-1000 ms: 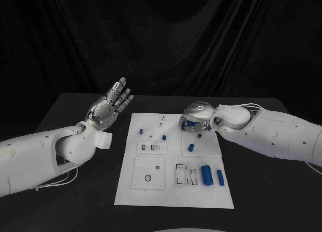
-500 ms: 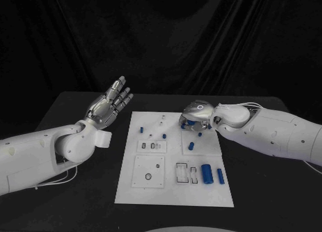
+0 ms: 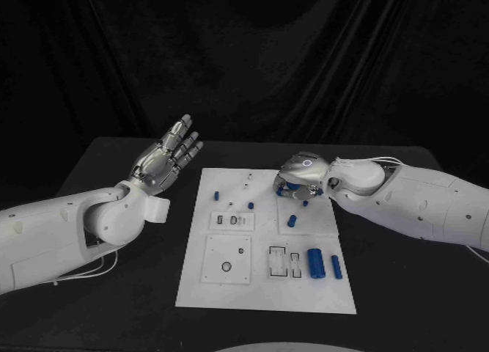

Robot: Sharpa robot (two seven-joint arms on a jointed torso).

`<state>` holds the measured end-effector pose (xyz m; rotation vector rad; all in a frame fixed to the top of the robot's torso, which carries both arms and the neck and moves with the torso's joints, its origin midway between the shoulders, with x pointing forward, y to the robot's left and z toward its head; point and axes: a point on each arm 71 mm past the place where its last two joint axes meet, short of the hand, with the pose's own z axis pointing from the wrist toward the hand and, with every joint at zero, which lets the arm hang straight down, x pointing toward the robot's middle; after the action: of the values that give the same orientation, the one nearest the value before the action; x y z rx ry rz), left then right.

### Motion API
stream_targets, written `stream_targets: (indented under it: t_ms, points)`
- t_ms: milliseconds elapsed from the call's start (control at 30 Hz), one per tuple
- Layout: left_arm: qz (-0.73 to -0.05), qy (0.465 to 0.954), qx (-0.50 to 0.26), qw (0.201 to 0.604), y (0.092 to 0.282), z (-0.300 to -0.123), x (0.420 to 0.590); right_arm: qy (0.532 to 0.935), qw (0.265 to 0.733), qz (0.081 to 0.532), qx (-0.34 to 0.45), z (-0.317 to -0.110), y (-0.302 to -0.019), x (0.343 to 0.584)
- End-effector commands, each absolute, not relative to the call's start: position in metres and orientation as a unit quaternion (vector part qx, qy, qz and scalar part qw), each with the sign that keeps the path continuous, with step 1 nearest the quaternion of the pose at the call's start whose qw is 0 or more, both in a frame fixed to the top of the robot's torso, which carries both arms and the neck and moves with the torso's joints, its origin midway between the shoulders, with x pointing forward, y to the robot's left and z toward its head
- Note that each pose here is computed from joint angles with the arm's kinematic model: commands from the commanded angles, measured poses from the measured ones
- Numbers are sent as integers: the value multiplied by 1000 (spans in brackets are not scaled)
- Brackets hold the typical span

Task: Assemble the parts on the task board

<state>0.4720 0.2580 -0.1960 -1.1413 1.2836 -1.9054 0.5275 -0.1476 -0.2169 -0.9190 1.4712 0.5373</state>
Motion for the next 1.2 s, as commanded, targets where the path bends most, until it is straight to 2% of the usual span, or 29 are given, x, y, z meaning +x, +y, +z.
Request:
stream_targets:
  t_ms: [33,400,1200]
  points:
    - [-718,478,-419,283,258,-194,472,621,631,234,-401,-204,-144,527]
    - [-716,479,-420,286,257,-194,471,600,646,234,-410,-172,-133,531]
    - [-711,482,-426,285,258,-191,461,587,655,223,-421,-166,-95,554]
